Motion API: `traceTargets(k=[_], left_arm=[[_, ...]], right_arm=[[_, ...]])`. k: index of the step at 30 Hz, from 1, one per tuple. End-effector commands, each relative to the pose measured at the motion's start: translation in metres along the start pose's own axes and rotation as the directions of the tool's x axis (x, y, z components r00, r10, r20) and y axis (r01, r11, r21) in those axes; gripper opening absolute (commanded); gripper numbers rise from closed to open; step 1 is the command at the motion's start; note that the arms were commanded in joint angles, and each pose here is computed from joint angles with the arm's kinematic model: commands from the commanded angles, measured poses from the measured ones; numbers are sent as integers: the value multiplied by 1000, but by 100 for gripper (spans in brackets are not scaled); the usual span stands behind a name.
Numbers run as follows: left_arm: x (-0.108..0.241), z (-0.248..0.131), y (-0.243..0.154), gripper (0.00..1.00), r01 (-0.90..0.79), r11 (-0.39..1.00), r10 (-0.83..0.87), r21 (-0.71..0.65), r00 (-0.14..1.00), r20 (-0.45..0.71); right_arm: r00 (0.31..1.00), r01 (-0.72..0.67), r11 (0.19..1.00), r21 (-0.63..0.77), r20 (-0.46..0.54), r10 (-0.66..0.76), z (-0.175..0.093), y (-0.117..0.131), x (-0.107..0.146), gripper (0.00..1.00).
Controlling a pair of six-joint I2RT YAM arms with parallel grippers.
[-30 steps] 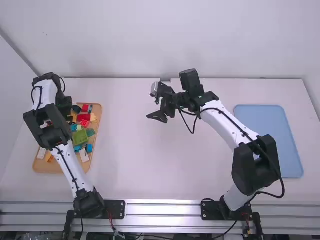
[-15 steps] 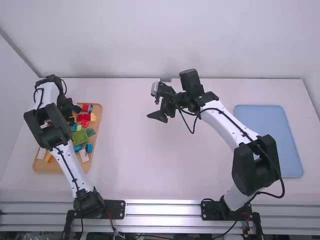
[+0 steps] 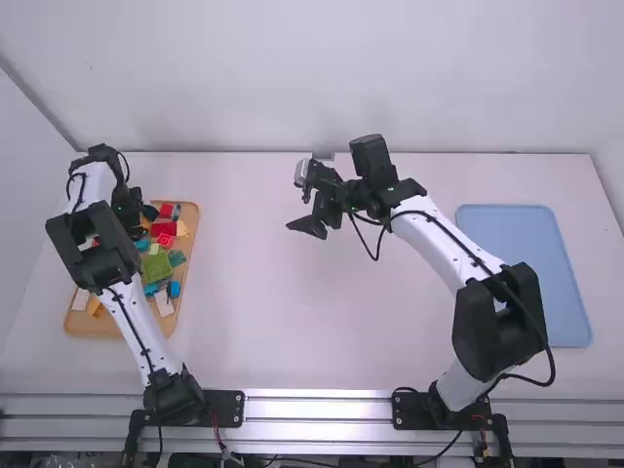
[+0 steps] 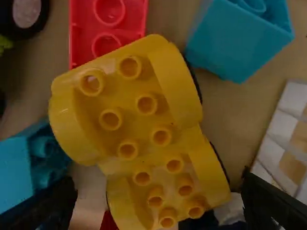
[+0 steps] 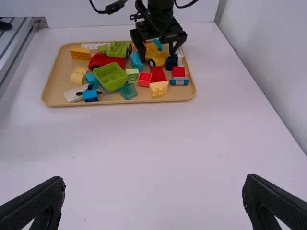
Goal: Assemble lego blocks to make yellow taxi
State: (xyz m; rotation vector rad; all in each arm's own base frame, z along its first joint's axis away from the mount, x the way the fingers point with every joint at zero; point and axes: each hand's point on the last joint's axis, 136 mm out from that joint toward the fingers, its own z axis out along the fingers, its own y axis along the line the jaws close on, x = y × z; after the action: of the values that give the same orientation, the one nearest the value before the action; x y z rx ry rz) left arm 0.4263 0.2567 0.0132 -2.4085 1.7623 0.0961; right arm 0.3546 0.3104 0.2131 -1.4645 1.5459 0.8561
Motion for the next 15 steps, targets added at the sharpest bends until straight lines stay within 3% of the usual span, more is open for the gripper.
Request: traceTargets(k=[1,15], left_arm=[[3,5,10,92,-11,999,11,-40,1000,-13],[5,3,30,92,147,981,-148,-124,989,2]], right_arm=[[1000,17,1000,2,16,-17,-1,-4,-10,98],[1000,3,1000,-4,7,-3,1,-1,-4,99]])
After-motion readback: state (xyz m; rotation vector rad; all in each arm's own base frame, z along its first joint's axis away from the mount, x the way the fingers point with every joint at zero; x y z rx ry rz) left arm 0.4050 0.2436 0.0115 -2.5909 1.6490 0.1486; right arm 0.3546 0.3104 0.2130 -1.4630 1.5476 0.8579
